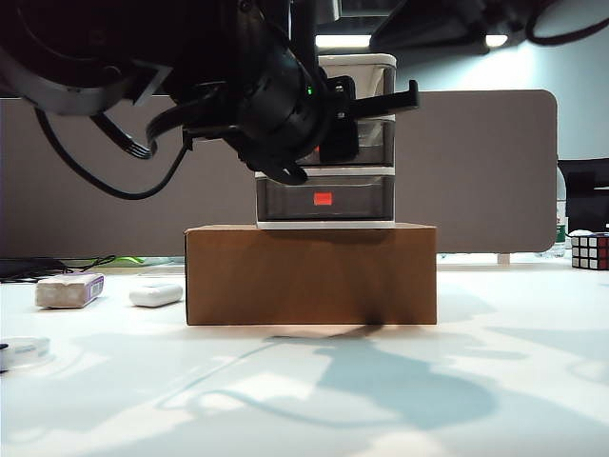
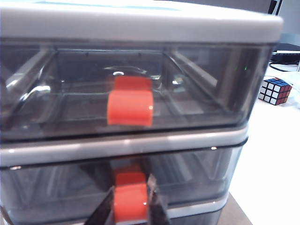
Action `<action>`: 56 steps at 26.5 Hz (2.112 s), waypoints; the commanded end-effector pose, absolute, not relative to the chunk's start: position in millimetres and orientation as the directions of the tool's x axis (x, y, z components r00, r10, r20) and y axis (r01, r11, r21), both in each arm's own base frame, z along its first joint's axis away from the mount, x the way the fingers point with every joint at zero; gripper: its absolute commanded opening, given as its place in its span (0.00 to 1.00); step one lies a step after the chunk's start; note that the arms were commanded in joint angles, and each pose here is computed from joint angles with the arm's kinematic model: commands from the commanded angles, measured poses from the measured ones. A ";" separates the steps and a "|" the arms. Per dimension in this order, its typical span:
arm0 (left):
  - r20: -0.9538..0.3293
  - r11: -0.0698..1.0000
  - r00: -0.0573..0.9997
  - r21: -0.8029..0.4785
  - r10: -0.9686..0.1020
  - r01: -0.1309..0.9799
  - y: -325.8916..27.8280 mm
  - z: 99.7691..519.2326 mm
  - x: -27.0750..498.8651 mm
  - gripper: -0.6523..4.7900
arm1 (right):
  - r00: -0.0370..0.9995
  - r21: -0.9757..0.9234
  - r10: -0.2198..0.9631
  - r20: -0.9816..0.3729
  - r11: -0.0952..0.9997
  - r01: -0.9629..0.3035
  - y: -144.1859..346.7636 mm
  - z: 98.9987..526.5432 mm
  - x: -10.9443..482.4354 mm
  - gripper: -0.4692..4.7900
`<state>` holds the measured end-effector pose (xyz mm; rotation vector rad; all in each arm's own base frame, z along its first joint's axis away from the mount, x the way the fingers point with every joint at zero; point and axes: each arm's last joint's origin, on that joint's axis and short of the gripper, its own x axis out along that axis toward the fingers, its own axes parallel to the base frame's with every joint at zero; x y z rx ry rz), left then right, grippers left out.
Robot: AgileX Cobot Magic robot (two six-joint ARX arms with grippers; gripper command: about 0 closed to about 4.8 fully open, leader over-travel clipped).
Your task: Open the second layer of the drawer on the table, pick up the transparent tape on the table and put it in, and finally close the drawer.
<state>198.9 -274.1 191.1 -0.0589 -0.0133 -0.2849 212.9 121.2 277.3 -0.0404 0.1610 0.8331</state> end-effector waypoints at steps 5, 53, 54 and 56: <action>0.029 0.956 0.958 -0.059 -0.286 0.287 -275.1 192.8 198.9 0.27 | 0.631 0.030 0.762 -0.143 0.641 -0.767 127.3 282.0 233.4 0.08; -0.066 0.963 0.964 0.064 -0.258 0.262 -300.7 191.7 129.0 0.11 | 0.622 0.070 0.771 -0.141 0.634 -0.770 114.6 274.3 283.9 0.08; -0.066 0.965 0.966 0.066 -0.250 0.254 -300.5 191.6 129.0 0.11 | 0.622 0.070 0.771 -0.141 0.634 -0.770 114.6 274.3 283.9 0.08; -0.065 0.974 0.976 0.071 -0.209 0.213 -299.2 191.3 129.3 0.15 | 0.621 0.071 0.771 -0.140 0.634 -0.770 114.6 274.3 283.9 0.08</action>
